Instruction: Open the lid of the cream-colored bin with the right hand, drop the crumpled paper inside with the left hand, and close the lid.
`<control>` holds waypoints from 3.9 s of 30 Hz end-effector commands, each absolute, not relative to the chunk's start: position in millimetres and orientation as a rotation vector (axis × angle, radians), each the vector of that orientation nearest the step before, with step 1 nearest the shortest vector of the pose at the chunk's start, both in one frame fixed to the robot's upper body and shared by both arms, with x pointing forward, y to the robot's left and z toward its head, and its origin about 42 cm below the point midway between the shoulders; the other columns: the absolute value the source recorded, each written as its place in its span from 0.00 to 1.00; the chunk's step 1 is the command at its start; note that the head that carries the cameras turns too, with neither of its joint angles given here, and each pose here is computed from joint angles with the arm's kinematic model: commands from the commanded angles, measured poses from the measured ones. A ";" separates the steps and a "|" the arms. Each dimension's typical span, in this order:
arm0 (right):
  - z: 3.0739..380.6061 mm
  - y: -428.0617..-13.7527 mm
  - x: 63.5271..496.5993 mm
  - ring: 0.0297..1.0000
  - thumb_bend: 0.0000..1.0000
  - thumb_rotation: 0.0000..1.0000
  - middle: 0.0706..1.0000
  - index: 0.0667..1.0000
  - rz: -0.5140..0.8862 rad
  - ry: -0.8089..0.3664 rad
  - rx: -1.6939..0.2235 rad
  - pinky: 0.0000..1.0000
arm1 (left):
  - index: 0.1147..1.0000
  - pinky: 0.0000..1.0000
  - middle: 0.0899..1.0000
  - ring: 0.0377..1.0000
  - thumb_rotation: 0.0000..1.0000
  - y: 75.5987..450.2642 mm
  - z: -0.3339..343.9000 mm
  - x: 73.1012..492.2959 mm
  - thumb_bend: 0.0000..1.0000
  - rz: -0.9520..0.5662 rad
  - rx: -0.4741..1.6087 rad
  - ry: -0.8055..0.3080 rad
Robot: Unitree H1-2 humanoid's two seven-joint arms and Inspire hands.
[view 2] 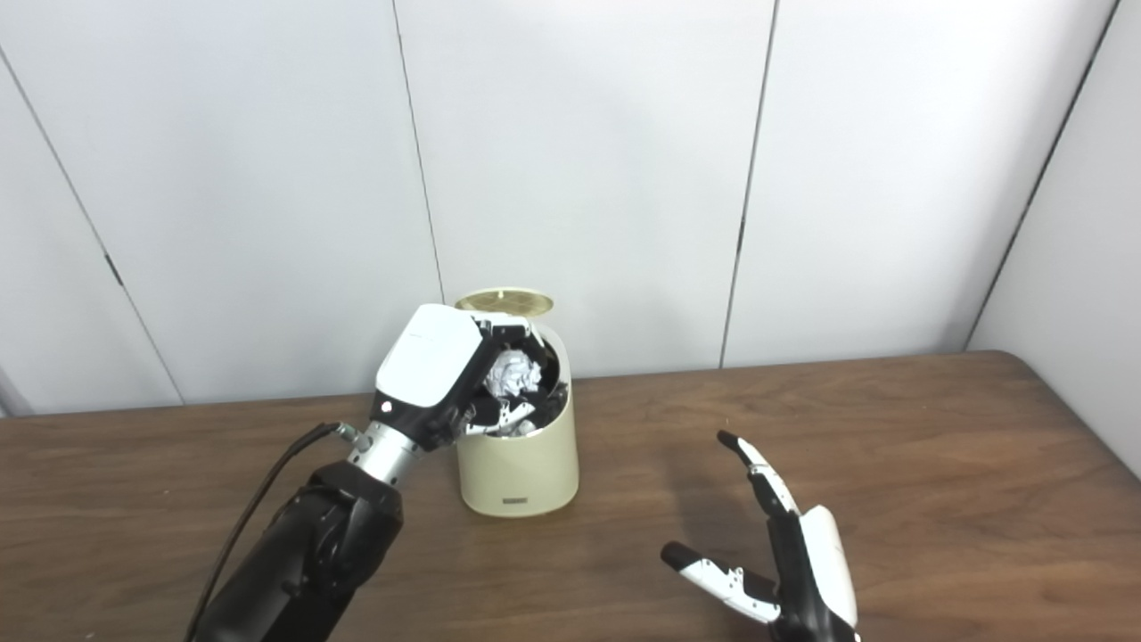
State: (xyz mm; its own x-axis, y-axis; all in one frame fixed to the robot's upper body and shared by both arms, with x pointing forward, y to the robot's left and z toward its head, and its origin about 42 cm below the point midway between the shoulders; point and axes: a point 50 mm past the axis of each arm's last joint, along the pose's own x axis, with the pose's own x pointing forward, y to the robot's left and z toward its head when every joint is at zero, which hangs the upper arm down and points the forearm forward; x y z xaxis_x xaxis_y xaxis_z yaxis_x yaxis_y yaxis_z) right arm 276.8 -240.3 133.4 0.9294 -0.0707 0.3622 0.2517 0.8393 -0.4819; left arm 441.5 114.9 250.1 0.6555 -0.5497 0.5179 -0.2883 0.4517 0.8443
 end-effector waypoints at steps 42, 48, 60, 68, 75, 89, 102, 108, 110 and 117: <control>116.7 -222.1 263.5 0.90 0.82 0.71 0.90 0.88 -0.139 -0.307 -0.484 0.86 | 0.46 0.40 0.47 0.44 0.04 147.4 258.0 434.1 0.91 -0.103 0.883 -1.018; 117.8 -224.8 265.9 0.89 0.84 0.73 0.89 0.87 -0.145 -0.305 -0.504 0.85 | 0.42 0.36 0.43 0.41 0.00 169.3 255.8 404.9 0.89 -0.040 0.565 -0.924; 117.0 -228.2 268.7 0.88 0.83 0.74 0.88 0.86 -0.144 -0.313 -0.521 0.82 | 0.42 0.38 0.46 0.44 0.05 222.1 232.0 352.6 0.52 0.063 0.393 -0.761; 116.3 -232.2 270.2 0.89 0.84 0.74 0.89 0.87 -0.142 -0.305 -0.513 0.83 | 0.42 0.41 0.51 0.49 0.05 264.1 175.5 317.9 0.52 0.076 0.320 -0.543; 115.1 -235.2 271.9 0.89 0.83 0.73 0.89 0.87 -0.142 -0.303 -0.516 0.83 | 0.58 0.49 0.60 0.57 0.15 276.7 141.8 288.8 0.69 0.082 0.241 -0.428; 116.9 -238.3 270.1 0.89 0.83 0.73 0.89 0.87 -0.146 -0.316 -0.520 0.86 | 0.61 0.52 0.62 0.60 0.18 278.2 128.7 285.8 0.67 0.089 0.241 -0.381; 140.6 -246.0 282.4 0.88 0.80 0.74 0.88 0.87 -0.159 -0.415 -0.582 0.85 | 0.61 0.53 0.63 0.60 0.19 271.7 127.9 289.2 0.67 0.091 0.233 -0.382; 165.3 -250.3 298.7 0.87 0.84 0.75 0.87 0.87 -0.154 -0.490 -0.706 0.79 | 0.60 0.52 0.62 0.59 0.17 268.8 128.7 289.8 0.68 0.088 0.219 -0.383; 175.2 -251.9 307.4 0.86 0.86 0.76 0.87 0.87 -0.152 -0.522 -0.715 0.80 | 0.60 0.51 0.61 0.59 0.16 267.8 129.0 290.2 0.68 0.090 0.221 -0.384; 204.5 -252.3 334.4 0.87 0.87 0.77 0.89 0.88 -0.126 -0.619 -0.729 0.81 | 0.59 0.51 0.61 0.59 0.13 266.7 128.3 290.5 0.73 0.094 0.217 -0.375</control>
